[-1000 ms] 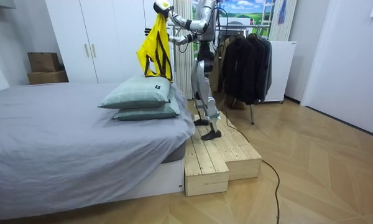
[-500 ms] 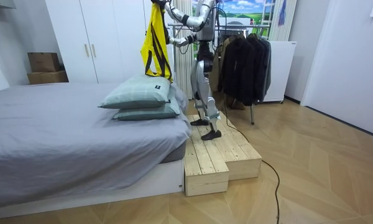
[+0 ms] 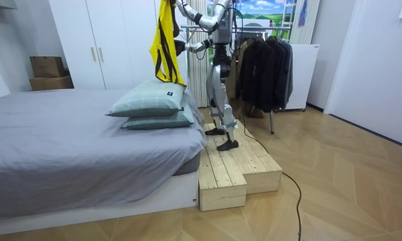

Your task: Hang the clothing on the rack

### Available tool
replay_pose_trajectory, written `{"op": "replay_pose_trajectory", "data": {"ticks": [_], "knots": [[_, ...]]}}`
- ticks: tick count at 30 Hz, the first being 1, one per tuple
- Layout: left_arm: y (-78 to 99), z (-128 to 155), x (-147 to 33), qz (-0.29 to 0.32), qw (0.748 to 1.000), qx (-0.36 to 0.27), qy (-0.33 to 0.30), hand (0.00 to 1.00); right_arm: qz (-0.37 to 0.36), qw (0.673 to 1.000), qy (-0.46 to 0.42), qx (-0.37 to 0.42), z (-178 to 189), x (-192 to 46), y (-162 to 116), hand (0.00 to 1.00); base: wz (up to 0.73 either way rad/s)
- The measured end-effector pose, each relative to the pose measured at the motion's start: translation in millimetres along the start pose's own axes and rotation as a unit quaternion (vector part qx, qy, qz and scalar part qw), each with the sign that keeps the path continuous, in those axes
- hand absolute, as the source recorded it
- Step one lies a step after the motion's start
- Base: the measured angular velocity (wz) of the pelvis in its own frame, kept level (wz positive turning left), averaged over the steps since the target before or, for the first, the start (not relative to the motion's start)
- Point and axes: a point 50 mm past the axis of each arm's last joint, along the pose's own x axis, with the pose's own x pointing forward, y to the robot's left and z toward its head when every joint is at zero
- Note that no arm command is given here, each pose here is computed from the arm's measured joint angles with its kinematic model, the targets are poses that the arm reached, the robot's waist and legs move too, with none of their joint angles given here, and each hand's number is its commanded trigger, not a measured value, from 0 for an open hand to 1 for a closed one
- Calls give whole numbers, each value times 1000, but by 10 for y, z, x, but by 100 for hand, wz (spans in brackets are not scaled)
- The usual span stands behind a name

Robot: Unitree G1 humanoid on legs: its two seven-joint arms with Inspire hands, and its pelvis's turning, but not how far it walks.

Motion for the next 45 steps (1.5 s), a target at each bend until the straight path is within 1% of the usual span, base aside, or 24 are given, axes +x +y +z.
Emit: {"op": "replay_pose_trajectory", "data": {"ticks": [3,12,19,22,27,29,35,40,43,45], "knots": [[3,-4,3,1,1000,-11,5,100,1,1000,-1,-3,-11,2,-10,0,0],[6,15,60,6,1000,-10,5,100,9,1000,-1,-4,-14,2,-7,0,0],[-2,12,77,9,1000,-4,15,100,-9,1000,-10,8,88,44,-26,0,0],[6,41,120,13,1000,-6,7,100,-19,1000,-9,12,101,41,-21,0,0],[32,185,279,45,998,-19,-29,100,-32,999,-17,13,136,95,-35,0,-1],[32,220,312,48,998,-21,-37,100,-39,999,-19,16,151,114,-40,0,-8],[16,244,315,46,998,-24,-42,100,-64,997,-21,23,188,163,-58,0,-1],[18,247,317,46,998,-25,-42,100,-71,997,-27,30,240,197,-51,0,1],[20,254,325,47,998,-26,-44,100,-80,996,-35,35,287,254,-69,0,0],[28,287,363,50,997,-27,-51,100,-93,994,-43,38,325,301,-95,0,0]]}}
